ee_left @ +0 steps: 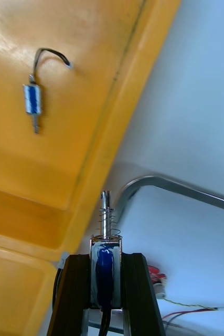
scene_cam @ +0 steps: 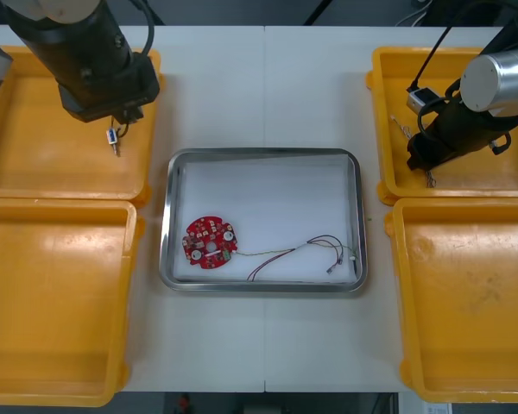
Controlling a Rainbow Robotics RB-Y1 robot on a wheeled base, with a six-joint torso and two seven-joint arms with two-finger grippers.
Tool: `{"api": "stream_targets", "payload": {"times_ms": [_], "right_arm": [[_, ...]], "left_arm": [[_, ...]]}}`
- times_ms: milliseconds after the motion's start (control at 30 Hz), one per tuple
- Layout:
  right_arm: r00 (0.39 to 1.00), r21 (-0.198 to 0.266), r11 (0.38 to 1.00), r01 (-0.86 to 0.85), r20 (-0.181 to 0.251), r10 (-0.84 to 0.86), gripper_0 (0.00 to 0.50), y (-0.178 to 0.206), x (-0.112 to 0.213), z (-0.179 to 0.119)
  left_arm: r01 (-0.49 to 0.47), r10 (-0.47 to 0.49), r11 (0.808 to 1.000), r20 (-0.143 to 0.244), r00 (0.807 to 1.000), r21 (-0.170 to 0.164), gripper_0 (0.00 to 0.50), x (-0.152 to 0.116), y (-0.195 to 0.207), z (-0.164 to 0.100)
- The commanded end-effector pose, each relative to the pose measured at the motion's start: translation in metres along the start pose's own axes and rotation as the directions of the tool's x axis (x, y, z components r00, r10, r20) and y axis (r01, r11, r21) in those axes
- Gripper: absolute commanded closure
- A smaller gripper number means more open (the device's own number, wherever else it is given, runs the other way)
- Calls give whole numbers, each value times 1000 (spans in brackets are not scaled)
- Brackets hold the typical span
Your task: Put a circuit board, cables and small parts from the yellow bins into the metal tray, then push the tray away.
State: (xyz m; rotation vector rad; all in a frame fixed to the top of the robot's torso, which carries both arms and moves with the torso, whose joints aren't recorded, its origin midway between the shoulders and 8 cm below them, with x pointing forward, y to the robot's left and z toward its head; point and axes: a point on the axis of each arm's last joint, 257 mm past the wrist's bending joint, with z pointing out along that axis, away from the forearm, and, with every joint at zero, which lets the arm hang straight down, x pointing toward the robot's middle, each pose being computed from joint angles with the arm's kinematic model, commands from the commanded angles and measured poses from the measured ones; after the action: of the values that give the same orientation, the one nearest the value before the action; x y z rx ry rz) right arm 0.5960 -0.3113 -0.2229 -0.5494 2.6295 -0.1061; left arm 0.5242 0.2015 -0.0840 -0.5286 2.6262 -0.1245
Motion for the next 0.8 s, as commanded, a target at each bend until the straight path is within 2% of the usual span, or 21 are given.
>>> {"api": "stream_targets", "payload": {"times_ms": [33,133,167,200,233,267,300,333,400,467,700,800], "right_arm": [[1000,6,1000,-5,-3,5,0,4,6,9],[1000,3,1000,-7,-2,7,0,5,5,9],[1000,2,1000,-6,-2,6,20,5,5,9],[1000,3,1000,-5,-3,5,88,5,6,9],[1000,2,1000,-7,-2,7,190,5,5,9],[1000,1,1000,-10,-3,10,255,5,6,9],[1000,2,1000,-10,-5,10,382,5,6,9],[1000,1,1000,-15,-13,15,449,5,8,9],[1000,-1,1000,-15,-17,15,481,6,9,9],[1000,-1,1000,-16,-22,16,500,6,10,9],[1000,4,1000,-1,-17,1,500,3,8,7],[1000,29,999,28,-2,-28,500,-7,1,-2]], "left_arm": [[55,-56,997,19,998,54,500,21,-24,8],[74,-75,996,14,997,59,500,39,-33,21],[73,-73,996,10,997,57,500,42,-34,24],[66,-66,996,5,998,53,500,49,-37,29],[60,-60,997,2,998,41,500,55,-38,35],[56,-56,998,2,998,37,500,58,-40,37],[46,-46,999,4,999,22,500,65,-42,42],[38,-38,999,14,999,1,500,72,-43,49],[35,-34,999,21,999,-24,500,81,-43,58],[34,-33,999,28,999,-31,500,87,-45,65],[21,-20,1000,55,998,-15,500,97,-62,83],[13,-12,1000,81,997,-2,500,99,-74,98]]}}
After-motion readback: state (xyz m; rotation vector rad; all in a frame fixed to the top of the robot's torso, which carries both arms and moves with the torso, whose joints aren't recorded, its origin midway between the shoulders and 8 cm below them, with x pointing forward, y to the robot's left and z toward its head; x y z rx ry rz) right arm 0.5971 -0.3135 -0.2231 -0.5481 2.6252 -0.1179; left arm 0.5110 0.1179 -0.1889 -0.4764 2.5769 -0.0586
